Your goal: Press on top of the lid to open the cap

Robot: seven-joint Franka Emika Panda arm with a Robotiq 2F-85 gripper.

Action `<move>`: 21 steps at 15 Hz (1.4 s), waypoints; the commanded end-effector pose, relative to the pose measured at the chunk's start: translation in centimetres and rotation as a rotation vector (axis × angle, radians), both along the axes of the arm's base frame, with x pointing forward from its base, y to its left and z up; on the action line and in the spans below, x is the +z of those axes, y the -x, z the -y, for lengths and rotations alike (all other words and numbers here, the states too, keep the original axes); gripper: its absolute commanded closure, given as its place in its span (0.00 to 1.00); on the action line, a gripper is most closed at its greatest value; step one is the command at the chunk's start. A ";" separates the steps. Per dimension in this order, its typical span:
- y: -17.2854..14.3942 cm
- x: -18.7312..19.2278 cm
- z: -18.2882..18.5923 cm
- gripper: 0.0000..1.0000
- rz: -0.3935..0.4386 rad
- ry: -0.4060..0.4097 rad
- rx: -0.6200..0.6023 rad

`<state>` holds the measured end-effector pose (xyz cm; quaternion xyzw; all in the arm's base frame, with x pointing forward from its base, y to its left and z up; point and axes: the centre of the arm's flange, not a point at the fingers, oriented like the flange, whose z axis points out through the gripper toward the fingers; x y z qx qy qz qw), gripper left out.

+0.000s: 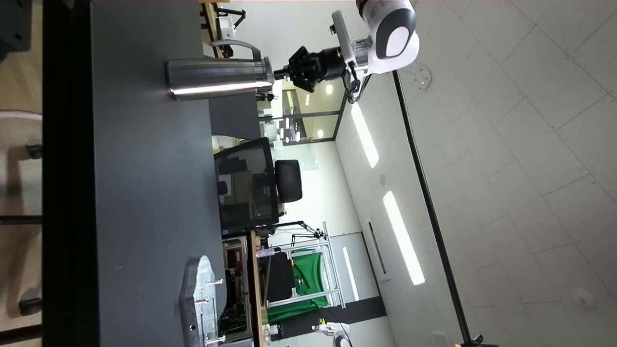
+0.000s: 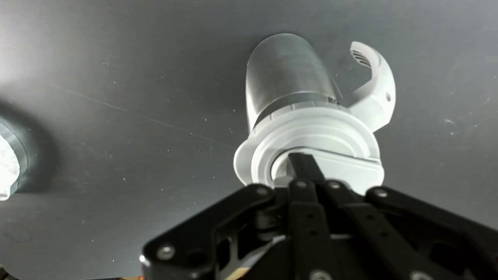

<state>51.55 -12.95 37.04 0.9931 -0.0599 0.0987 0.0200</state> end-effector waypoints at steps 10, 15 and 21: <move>-2.3 -3.8 5.2 1.00 0.007 -0.322 -0.084; -3.2 -4.3 5.9 1.00 0.010 -0.406 -0.097; -3.9 -3.9 5.6 1.00 0.006 -0.407 -0.098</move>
